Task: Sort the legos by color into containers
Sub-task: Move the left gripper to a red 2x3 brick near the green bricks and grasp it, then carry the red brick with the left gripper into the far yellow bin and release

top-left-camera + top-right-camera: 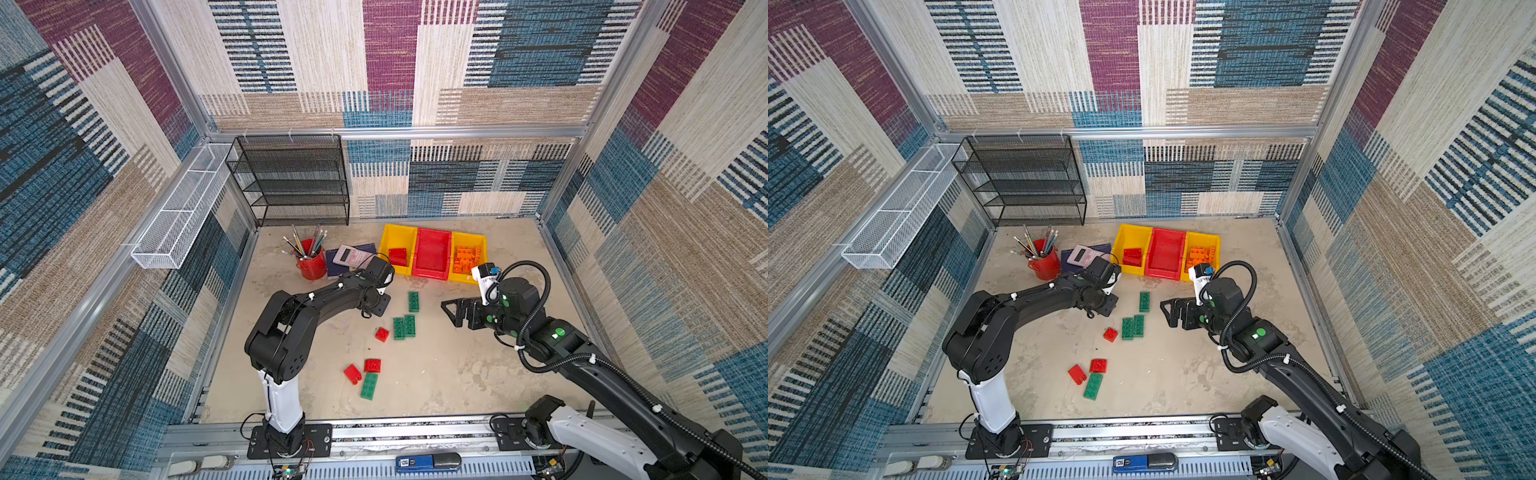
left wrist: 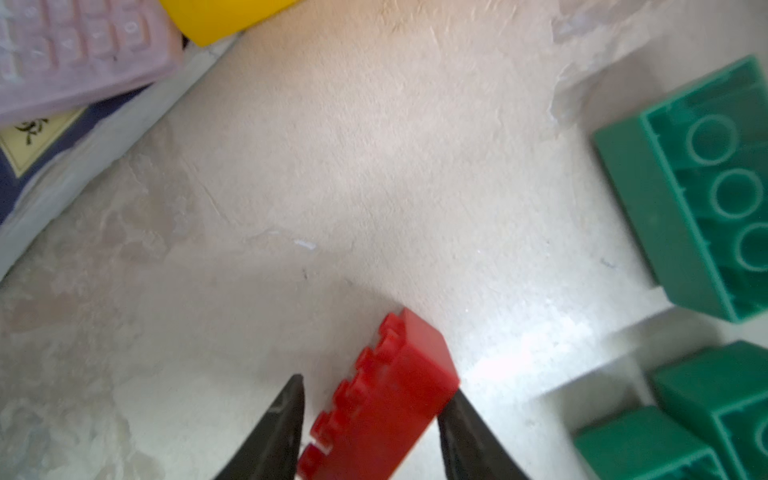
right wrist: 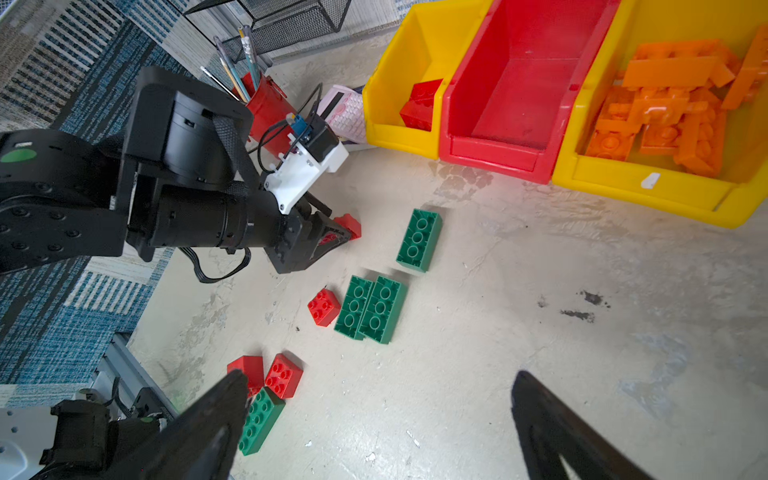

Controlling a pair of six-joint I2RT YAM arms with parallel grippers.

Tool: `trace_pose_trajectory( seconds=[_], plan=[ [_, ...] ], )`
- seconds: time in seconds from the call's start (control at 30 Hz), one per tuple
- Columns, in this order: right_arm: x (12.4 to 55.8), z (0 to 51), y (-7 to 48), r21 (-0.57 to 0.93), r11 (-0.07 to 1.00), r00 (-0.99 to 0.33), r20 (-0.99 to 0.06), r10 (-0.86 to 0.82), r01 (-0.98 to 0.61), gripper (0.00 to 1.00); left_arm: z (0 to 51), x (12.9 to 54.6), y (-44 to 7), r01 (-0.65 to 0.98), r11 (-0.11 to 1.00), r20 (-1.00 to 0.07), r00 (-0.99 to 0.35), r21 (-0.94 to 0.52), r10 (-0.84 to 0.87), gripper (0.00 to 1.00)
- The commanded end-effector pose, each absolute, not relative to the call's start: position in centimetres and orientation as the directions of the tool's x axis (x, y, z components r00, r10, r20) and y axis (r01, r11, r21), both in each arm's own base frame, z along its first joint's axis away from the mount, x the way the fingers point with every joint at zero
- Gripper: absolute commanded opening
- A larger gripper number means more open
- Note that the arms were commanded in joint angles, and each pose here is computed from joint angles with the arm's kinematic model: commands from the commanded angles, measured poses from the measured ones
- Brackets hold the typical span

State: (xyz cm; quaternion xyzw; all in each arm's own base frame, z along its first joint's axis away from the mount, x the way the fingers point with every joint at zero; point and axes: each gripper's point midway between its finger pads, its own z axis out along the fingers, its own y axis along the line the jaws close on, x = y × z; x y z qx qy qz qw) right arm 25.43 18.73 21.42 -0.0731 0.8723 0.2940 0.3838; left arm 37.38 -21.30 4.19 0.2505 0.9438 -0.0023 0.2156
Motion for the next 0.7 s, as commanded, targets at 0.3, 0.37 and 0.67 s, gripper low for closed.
trace_pose_trajectory(
  seconds=[0.3, 0.37, 0.67],
  plan=[
    [26.3, 21.7, 18.9, 0.451, 0.820, -0.675, -0.730, 0.111, -0.353, 1.00, 3.7, 36.8, -21.4, 0.502, 0.860, -0.379, -0.782, 0.086, 0.494, 0.19],
    [26.3, 22.0, 18.9, 0.449, 0.820, -0.670, -0.734, 0.112, -0.355, 1.00, 4.1, 36.9, -21.5, 0.502, 0.861, -0.378, -0.784, 0.084, 0.493, 0.19],
    [26.2, 23.2, 17.9, 0.429, 0.835, -0.637, -0.760, 0.129, -0.343, 1.00, 9.6, 40.3, -23.2, 0.492, 0.864, -0.448, -0.753, 0.102, 0.482, 0.18]
  ],
)
